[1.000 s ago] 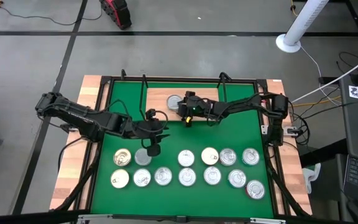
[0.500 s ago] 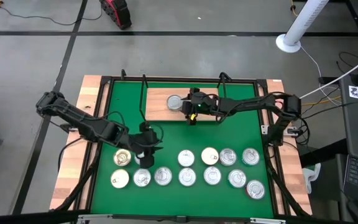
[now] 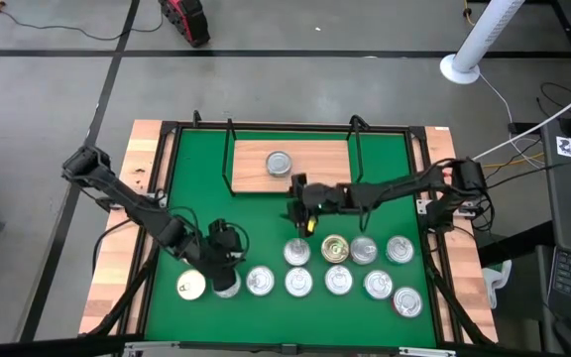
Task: Stack canned seafood by type on shelf
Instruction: Stack the green white tuna can on top of the other green white tuna can on the shelf
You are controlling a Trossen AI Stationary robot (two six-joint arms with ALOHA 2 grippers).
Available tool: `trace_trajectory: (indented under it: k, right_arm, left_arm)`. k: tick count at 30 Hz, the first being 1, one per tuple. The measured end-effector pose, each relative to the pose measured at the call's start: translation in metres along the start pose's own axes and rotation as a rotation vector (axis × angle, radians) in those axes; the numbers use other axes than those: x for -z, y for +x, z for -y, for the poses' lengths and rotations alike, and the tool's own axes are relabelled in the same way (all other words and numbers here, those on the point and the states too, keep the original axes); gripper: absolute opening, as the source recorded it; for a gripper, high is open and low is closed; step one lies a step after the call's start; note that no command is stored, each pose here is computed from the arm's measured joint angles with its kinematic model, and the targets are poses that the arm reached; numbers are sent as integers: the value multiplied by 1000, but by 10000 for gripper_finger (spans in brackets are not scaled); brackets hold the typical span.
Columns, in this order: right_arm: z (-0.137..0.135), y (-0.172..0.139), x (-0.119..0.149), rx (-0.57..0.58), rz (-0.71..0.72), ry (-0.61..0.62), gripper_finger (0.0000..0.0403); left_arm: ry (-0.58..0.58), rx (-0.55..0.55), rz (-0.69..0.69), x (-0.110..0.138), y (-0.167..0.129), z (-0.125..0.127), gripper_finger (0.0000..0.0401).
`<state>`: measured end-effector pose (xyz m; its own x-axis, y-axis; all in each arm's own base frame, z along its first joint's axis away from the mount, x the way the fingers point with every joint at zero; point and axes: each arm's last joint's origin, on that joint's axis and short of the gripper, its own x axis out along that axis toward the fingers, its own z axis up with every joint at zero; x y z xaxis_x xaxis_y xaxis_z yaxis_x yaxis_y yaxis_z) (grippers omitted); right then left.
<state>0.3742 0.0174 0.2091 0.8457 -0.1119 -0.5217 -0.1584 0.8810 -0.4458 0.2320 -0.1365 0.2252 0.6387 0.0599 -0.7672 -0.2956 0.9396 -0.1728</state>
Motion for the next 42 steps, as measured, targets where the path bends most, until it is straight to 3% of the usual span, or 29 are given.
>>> trace_trajectory:
  k: [8,19,32,42]
  right_arm:
    - [-36,-8,-16,-79,43,-57,257]
    - [-69,-18,-29,-151,87,-109,257]
    - [-73,-19,-30,-158,91,-114,257]
    - [-73,-19,-30,-158,91,-114,257]
  left_arm:
    - [23,-67,-91,18,27,6,120]
    - [-44,-193,-182,34,48,2,120]
    - [-21,-246,-196,42,64,4,119]
    - [33,-301,-247,45,62,-2,64]
